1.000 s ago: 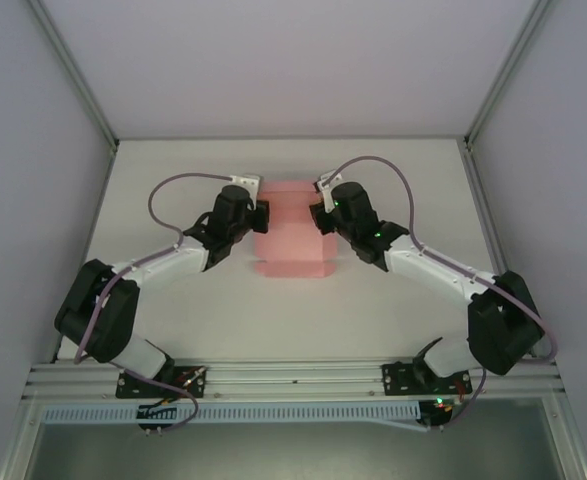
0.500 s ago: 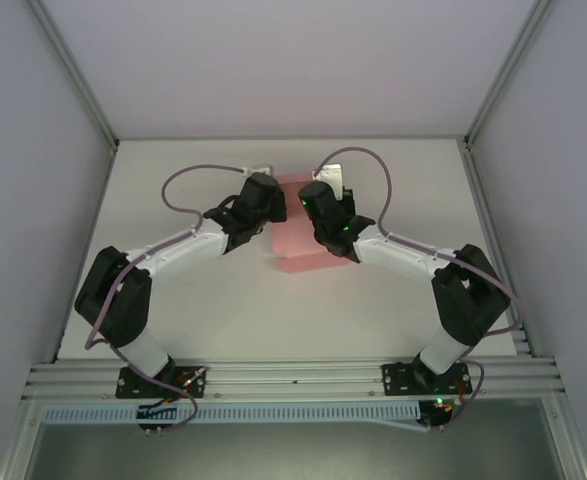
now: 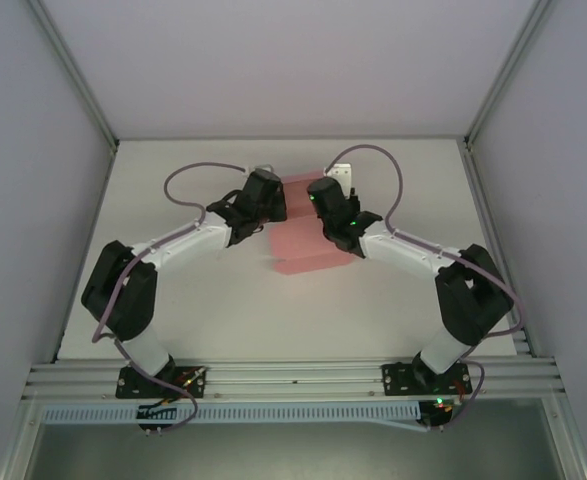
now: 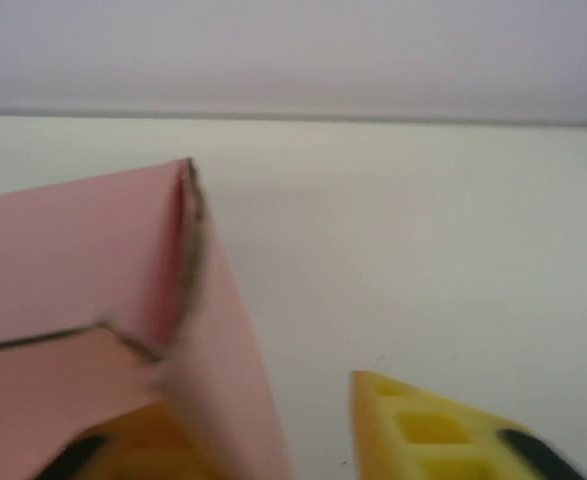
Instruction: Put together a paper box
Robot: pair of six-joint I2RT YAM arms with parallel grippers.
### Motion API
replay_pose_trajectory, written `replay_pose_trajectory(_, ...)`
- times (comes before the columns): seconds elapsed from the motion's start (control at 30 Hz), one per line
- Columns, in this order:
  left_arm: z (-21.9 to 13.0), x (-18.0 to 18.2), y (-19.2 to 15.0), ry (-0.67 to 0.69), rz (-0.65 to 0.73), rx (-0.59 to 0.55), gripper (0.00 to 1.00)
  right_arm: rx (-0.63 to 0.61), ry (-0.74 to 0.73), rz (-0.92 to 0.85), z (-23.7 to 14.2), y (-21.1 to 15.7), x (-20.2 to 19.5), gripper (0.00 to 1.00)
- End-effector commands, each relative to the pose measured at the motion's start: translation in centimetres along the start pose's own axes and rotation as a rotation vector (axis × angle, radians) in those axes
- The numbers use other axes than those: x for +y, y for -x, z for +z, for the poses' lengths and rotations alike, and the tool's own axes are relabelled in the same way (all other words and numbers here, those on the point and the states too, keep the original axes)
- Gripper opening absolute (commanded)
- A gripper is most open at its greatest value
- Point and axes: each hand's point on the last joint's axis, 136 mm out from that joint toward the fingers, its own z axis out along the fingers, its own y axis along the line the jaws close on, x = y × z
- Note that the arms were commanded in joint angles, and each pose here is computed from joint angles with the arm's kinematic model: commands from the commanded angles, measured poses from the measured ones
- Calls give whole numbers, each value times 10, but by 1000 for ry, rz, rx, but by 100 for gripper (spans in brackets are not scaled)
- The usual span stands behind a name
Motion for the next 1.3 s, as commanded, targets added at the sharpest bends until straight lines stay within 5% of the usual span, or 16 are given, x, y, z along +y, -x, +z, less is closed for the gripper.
replay_pose_trajectory(0.0,16,30,8,62,62,23,0,-30,145,112,-5,16,-3,45)
replay_pose_trajectory(0.2,23,27,23,27,173,36,0,-30,603,97,-52,22,57,100)
replay_pose_trajectory(0.4,23,35,27,-59,485,144,0,34,539,206,-68,21,21,100)
replay_pose_trajectory(0.53,6,31,-8,-158,919,299,0,105,288,322,-63,8,-42,100)
replay_pose_trajectory(0.67,-11,44,-39,-110,1233,455,0,122,140,225,-72,-8,-82,100)
replay_pose_trajectory(1.0,0,15,-88,-89,1579,680,0,129,10,259,-94,-45,-131,100)
replay_pose_trajectory(1.27,49,0,-106,-5,1615,736,6,184,-7,261,-93,-67,-135,100)
